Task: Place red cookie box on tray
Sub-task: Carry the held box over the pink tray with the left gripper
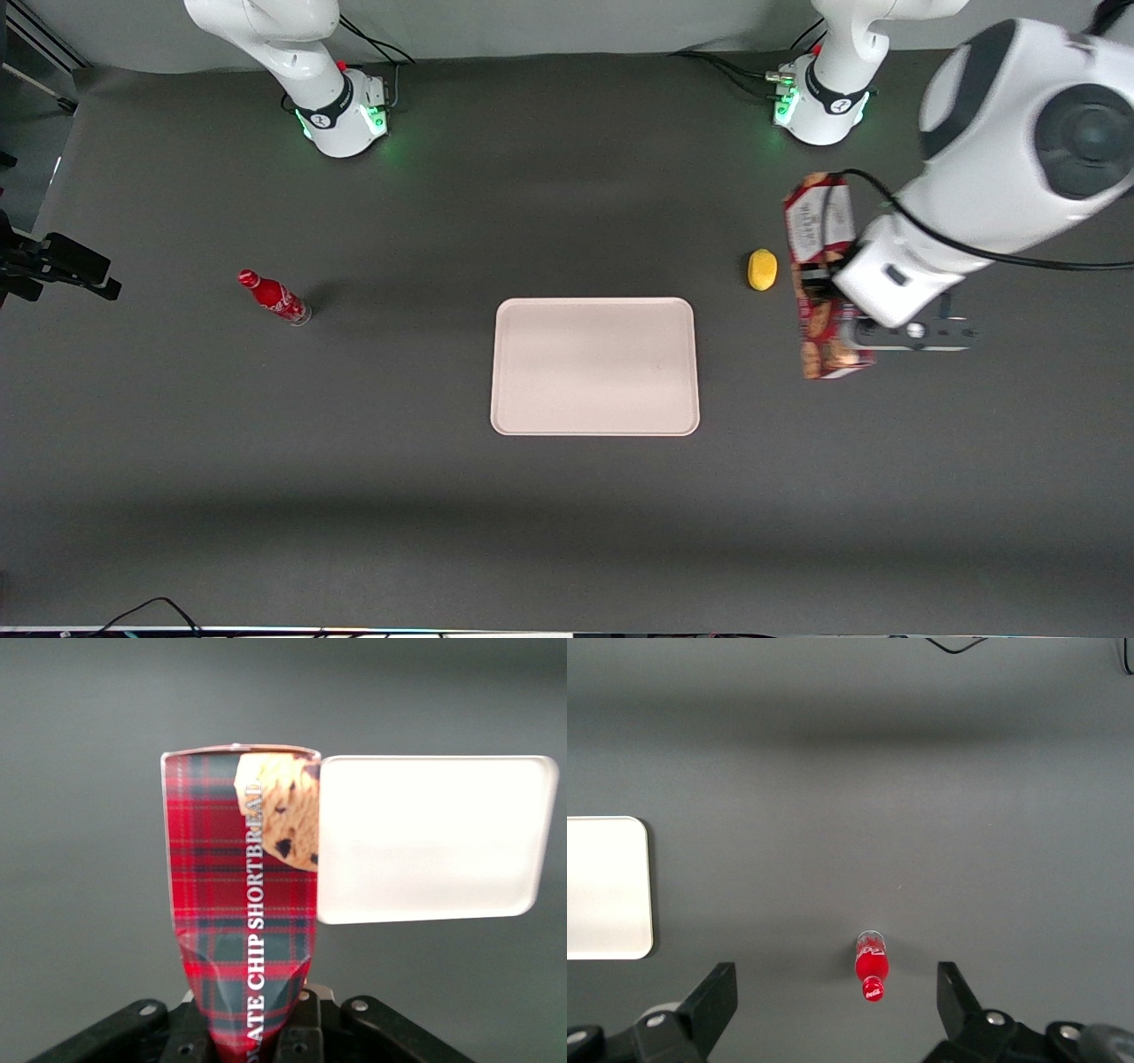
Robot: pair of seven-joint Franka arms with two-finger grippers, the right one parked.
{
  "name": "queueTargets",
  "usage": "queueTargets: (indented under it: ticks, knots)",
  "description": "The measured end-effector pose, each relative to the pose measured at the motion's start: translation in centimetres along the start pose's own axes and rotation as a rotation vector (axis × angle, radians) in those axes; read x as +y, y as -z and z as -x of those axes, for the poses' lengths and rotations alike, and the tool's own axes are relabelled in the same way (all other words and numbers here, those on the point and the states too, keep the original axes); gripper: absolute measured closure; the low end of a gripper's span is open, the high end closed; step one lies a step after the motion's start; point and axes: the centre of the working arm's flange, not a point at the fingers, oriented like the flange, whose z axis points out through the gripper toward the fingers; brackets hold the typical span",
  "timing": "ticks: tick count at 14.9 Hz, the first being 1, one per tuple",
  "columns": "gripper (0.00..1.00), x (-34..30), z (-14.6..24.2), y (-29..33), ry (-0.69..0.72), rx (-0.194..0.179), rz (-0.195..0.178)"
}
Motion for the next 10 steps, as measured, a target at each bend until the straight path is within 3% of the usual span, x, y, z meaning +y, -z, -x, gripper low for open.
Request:
queueTargets:
  ticks: [3, 8, 10]
  knots:
    - [0.79, 5.8, 0.4, -3.4, -0.035, 0.043, 0.001]
    - [0.79, 11.9, 0.5, -11.5, 0.010, 0.071, -0.054]
    - [0.79, 12.6, -0.1, -14.4, 0.013, 0.073, -0.048]
